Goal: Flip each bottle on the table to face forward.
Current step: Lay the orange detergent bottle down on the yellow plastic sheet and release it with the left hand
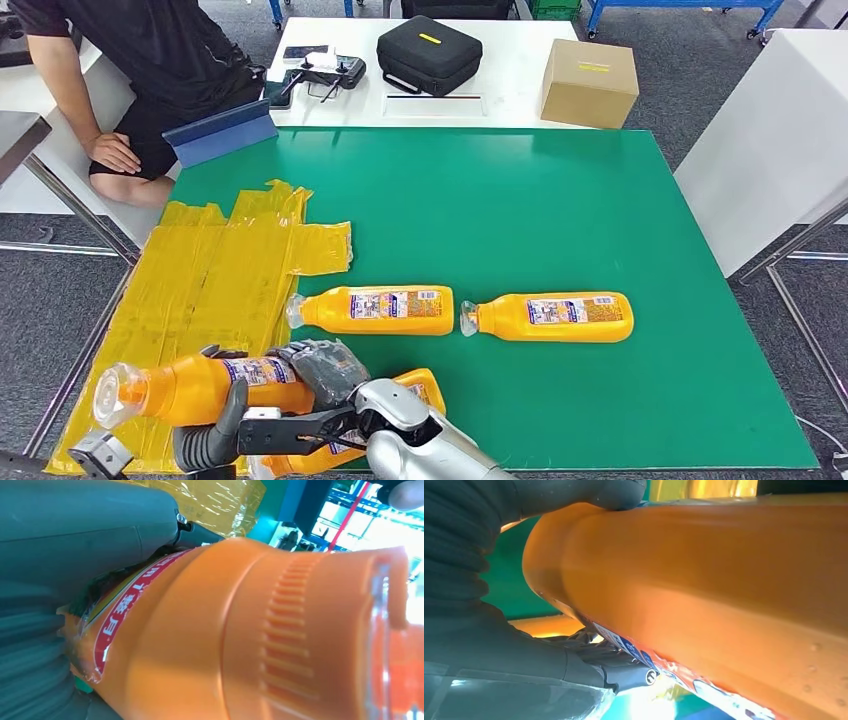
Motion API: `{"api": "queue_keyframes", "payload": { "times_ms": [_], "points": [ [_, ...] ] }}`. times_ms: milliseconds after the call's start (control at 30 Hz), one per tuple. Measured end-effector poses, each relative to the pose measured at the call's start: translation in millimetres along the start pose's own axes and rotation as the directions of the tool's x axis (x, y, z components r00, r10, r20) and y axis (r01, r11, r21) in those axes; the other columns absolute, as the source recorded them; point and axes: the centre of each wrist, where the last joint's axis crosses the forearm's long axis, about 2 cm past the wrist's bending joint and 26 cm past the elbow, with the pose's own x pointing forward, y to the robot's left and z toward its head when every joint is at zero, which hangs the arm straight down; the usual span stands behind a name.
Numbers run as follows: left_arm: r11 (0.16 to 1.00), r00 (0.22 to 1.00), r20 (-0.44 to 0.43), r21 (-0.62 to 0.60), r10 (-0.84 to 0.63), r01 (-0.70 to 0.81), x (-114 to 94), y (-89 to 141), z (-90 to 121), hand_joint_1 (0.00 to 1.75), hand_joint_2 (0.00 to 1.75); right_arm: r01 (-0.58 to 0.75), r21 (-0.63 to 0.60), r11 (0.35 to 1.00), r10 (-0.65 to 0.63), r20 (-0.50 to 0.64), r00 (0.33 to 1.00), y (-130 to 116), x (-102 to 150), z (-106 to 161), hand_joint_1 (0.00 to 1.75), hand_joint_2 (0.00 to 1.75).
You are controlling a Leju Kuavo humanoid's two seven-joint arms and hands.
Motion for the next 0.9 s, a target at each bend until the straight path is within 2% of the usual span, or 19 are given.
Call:
{"api": "queue_keyframes", "payload": {
  "times_ms": [100,133,200,233,267,333,533,667,900],
  "points": [
    [1.0,1.0,0.018,-0.012,0.005,-0.005,4,-2,-1,1.75,1.75,-0.002,-0.063,0.998,0.002,-0.007,1.0,-4,0,3,1.63,1.75],
    [1.0,1.0,0.024,-0.017,0.007,-0.007,6,-2,-1,1.75,1.75,-0.003,-0.088,0.996,0.002,-0.01,1.0,-6,0,4,1.45,1.75],
    [1.0,0.999,0.036,-0.028,0.014,-0.013,8,-4,-3,1.75,1.75,0.0,-0.136,0.991,-0.002,-0.013,1.0,-13,-2,8,0.63,1.75],
    [0.999,0.999,0.042,-0.034,0.019,-0.017,10,-6,-4,1.75,1.75,0.002,-0.156,0.988,-0.005,-0.013,1.0,-16,-3,11,0.23,1.31],
    [0.999,0.998,0.05,-0.039,0.025,-0.023,11,-7,-6,1.75,1.75,0.005,-0.175,0.985,-0.007,-0.013,1.0,-19,-3,13,0.0,0.87],
    [0.998,0.997,0.067,-0.045,0.035,-0.032,13,-9,-9,1.75,1.75,0.004,-0.212,0.977,-0.008,-0.017,1.0,-26,-7,18,0.0,0.0],
    [0.999,0.994,0.101,-0.035,0.034,-0.031,19,-7,-12,1.75,1.75,0.005,-0.311,0.95,-0.015,-0.03,0.999,-49,-24,31,0.0,0.0],
    [0.999,0.993,0.113,-0.033,0.033,-0.029,21,-6,-12,1.75,1.75,0.04,-0.374,0.927,-0.039,0.011,0.999,-60,-26,36,0.0,0.0],
    [0.999,0.99,0.139,-0.03,0.036,-0.032,24,-3,-16,1.75,1.75,0.112,-0.565,0.817,-0.046,0.13,0.99,-113,-20,57,0.0,0.0]
  ]
}}
